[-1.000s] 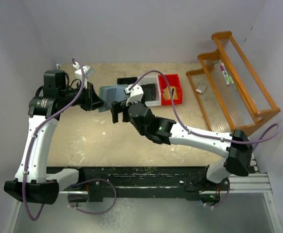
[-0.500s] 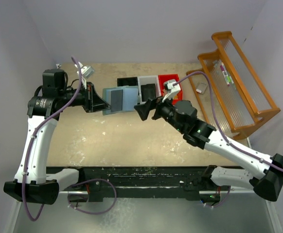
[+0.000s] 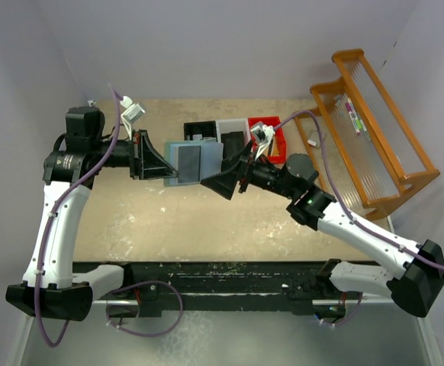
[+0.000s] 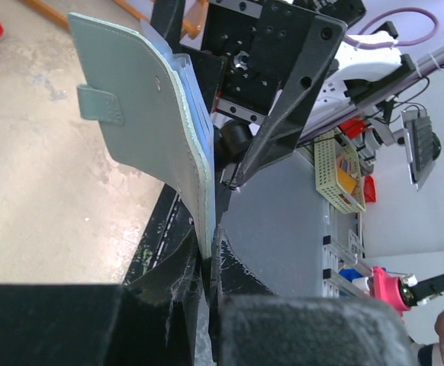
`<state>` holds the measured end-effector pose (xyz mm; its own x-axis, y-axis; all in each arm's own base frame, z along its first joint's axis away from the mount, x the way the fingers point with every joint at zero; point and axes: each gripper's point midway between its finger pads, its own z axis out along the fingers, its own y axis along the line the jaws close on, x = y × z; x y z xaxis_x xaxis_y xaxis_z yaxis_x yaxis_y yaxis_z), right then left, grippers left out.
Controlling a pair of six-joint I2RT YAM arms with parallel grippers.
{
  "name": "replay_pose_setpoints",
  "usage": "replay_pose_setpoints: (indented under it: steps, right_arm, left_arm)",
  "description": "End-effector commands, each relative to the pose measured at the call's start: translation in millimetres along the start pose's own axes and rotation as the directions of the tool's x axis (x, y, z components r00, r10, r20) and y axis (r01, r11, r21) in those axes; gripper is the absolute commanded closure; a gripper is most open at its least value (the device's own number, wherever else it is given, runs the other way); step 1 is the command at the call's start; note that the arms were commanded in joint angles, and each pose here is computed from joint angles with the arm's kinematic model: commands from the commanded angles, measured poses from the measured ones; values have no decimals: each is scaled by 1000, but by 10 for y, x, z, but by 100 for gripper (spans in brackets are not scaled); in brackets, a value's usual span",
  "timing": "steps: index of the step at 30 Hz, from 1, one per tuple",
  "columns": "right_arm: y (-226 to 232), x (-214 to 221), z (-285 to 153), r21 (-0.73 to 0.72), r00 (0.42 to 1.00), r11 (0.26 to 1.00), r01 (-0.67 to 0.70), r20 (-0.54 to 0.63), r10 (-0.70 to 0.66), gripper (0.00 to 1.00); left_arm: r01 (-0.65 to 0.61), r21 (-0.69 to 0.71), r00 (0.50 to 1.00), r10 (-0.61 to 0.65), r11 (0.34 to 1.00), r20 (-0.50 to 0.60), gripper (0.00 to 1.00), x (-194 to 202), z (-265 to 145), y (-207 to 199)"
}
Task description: Take the credit cards out of the card holder
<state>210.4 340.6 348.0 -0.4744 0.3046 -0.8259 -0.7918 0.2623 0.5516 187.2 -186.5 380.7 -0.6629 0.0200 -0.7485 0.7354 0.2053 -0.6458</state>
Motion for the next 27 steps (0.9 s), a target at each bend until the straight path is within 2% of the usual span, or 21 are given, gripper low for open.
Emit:
replay_pose_setpoints:
  steps: [1,11,15,20,24,27]
  right_arm:
    - [228,-133,-28,-121,999,993,-14,33,18,1]
    - [-215,-184,-265,-18,995,997,-71,73,72,0]
    - [38,-199,-216,-206,984,967,-148,64,164,0]
    - [465,-349,-304,-469,975,871,-149,78,209,0]
    - [551,-443,-299,-497,973,858,-131,101,207,0]
    - [366,-404,-125,-378,968,906,-190,83,238,7]
  left_arm:
    - [-36,118,999,37,992,-4,100,-34,-12,-231]
    - [-35,142,999,37,989,-8,100,-30,-22,-283]
    - [-37,137,999,38,990,-6,100,-24,-26,-295]
    - [-46,104,999,46,994,0,100,-25,-22,-255]
    - [-50,27,999,50,998,8,100,-42,-10,-115]
    - [-59,-78,998,60,995,13,100,-55,-9,84]
